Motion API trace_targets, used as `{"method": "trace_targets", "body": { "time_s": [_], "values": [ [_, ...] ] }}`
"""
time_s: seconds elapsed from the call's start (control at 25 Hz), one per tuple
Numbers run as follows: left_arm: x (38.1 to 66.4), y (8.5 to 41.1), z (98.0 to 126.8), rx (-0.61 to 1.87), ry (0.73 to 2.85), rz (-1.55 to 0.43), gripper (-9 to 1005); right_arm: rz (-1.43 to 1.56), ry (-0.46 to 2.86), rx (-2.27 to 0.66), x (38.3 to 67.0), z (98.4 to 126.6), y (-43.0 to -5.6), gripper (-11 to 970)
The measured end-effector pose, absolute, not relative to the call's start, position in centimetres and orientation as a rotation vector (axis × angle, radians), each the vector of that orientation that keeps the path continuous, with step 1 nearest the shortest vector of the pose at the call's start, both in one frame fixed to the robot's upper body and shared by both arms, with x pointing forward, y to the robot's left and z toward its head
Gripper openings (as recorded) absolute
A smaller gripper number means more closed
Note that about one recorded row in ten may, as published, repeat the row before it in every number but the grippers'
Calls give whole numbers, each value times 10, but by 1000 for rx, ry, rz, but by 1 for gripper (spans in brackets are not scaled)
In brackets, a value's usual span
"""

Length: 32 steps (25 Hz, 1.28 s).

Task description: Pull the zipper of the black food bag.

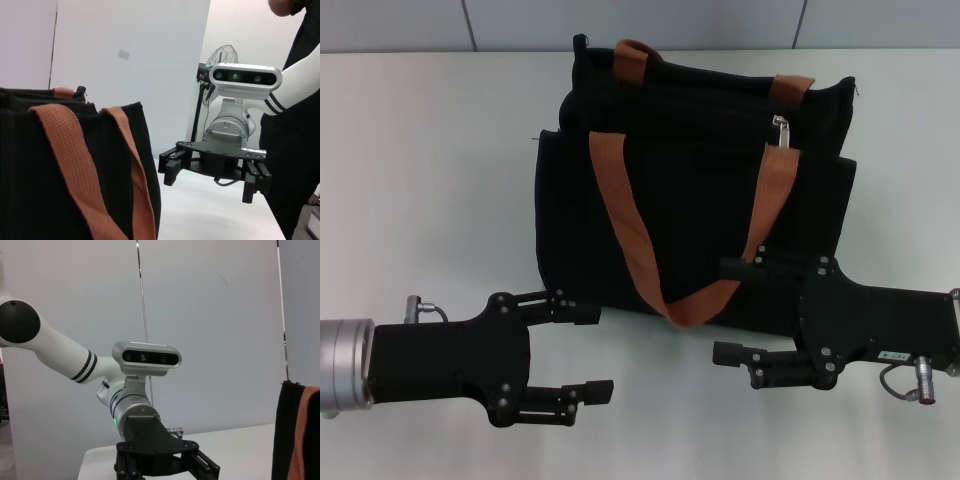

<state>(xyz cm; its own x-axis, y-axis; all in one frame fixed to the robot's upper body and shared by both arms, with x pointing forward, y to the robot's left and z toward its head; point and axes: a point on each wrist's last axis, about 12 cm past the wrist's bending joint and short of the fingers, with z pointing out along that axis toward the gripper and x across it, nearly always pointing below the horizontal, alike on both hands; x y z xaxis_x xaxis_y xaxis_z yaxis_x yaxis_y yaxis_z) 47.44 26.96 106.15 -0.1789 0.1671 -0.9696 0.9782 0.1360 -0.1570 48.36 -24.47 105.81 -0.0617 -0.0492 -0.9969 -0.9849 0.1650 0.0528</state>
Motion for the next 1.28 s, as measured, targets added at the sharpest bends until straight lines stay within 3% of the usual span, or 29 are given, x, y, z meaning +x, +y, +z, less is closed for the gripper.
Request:
{"method": "trace_targets", "body": {
  "time_s": [1.28],
  "values": [
    [476,268,1061,1153,1522,-1155,802,1113,1359,-1099,484,1060,-245,830]
  ]
}}
